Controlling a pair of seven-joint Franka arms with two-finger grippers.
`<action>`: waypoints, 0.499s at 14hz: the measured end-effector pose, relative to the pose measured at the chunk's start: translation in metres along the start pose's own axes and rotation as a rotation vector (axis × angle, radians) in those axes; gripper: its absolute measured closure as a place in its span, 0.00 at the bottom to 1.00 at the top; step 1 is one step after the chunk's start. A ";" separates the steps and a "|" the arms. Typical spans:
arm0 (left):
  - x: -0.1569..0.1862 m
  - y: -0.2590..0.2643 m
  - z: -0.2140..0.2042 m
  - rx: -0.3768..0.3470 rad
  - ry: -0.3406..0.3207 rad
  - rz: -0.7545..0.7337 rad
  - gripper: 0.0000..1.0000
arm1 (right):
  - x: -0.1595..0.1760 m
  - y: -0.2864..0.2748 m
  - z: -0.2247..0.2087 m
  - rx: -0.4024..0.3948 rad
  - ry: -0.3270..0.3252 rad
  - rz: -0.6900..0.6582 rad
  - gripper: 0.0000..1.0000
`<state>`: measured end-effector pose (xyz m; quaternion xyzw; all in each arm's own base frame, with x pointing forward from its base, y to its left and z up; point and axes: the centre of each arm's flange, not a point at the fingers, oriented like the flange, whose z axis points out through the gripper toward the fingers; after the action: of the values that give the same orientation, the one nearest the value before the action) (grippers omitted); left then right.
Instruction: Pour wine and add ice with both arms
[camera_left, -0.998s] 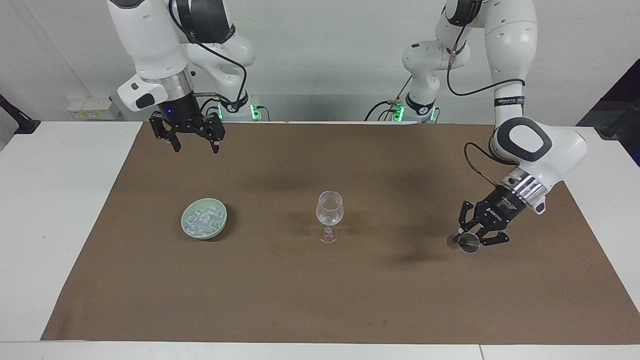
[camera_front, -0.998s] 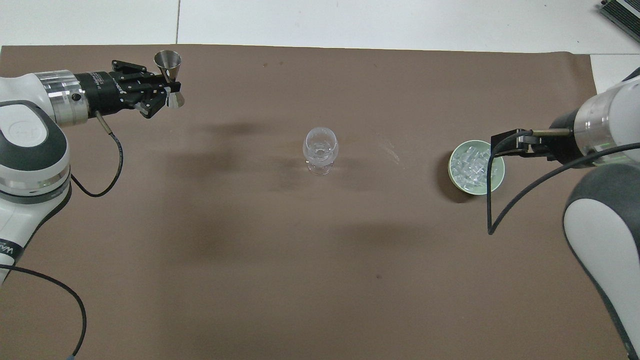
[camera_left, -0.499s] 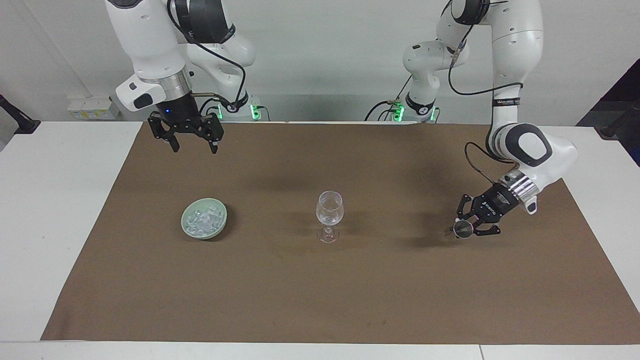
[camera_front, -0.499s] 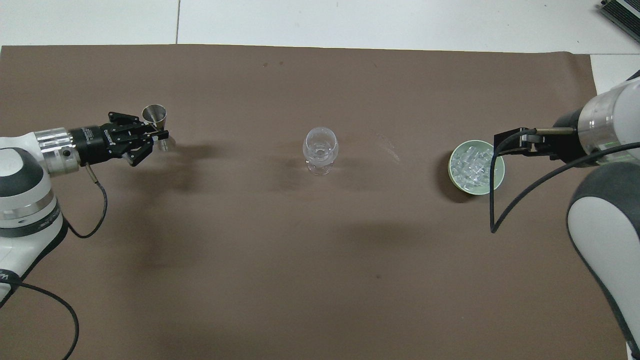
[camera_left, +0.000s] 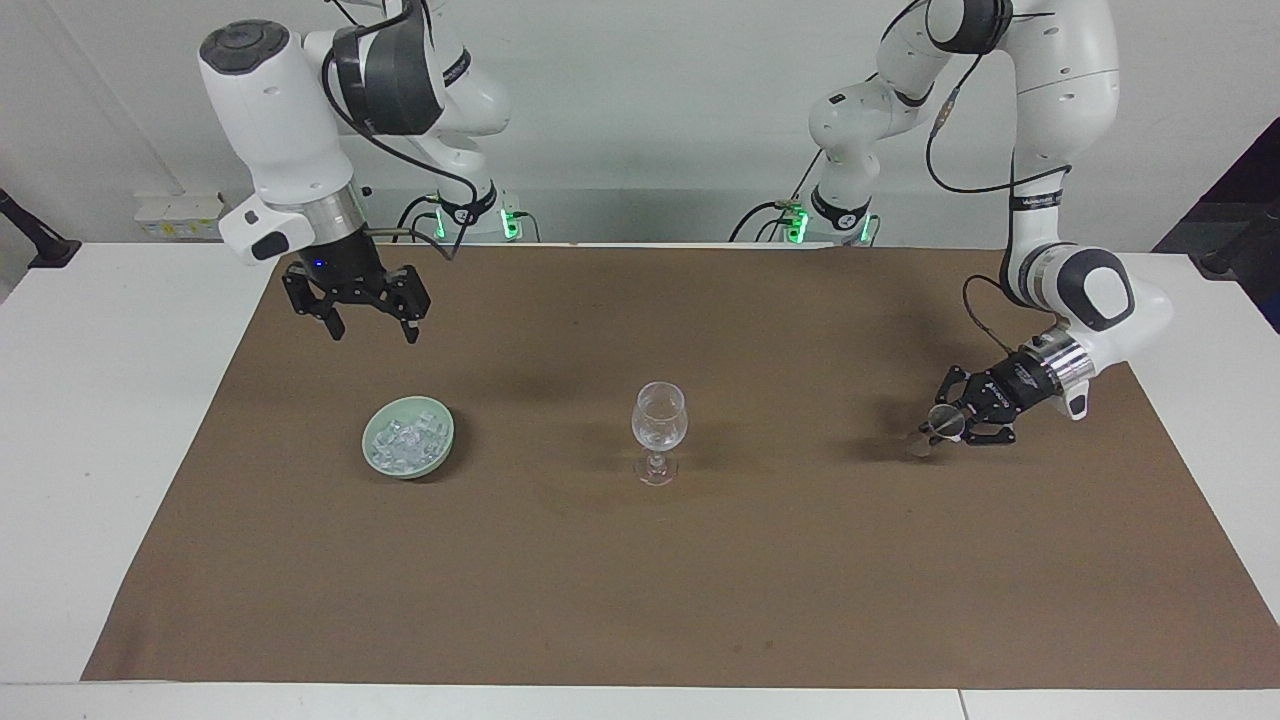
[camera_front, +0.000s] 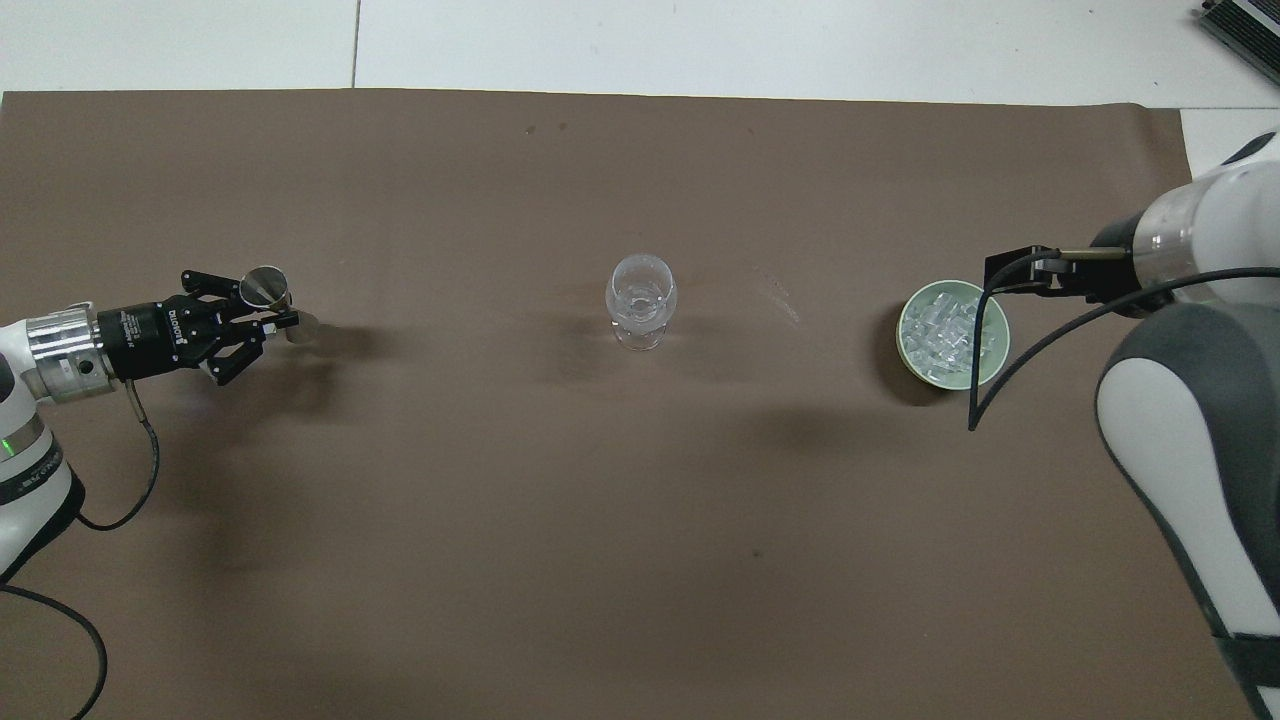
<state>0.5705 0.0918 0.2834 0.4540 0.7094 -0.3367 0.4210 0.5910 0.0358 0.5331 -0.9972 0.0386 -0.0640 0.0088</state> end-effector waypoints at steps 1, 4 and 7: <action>0.009 0.001 -0.004 0.000 -0.009 0.006 0.78 | 0.004 0.000 0.022 0.003 0.009 -0.001 0.00; 0.019 0.002 -0.006 -0.010 -0.033 0.001 0.78 | 0.013 0.002 0.082 0.001 0.033 -0.008 0.00; 0.022 0.001 -0.002 -0.012 -0.050 0.016 0.78 | 0.018 0.010 0.115 -0.014 0.032 -0.011 0.00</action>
<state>0.5658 0.1023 0.2643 0.4483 0.6972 -0.3402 0.4440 0.6224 0.0260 0.4209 -0.9962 0.0340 -0.0797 0.0007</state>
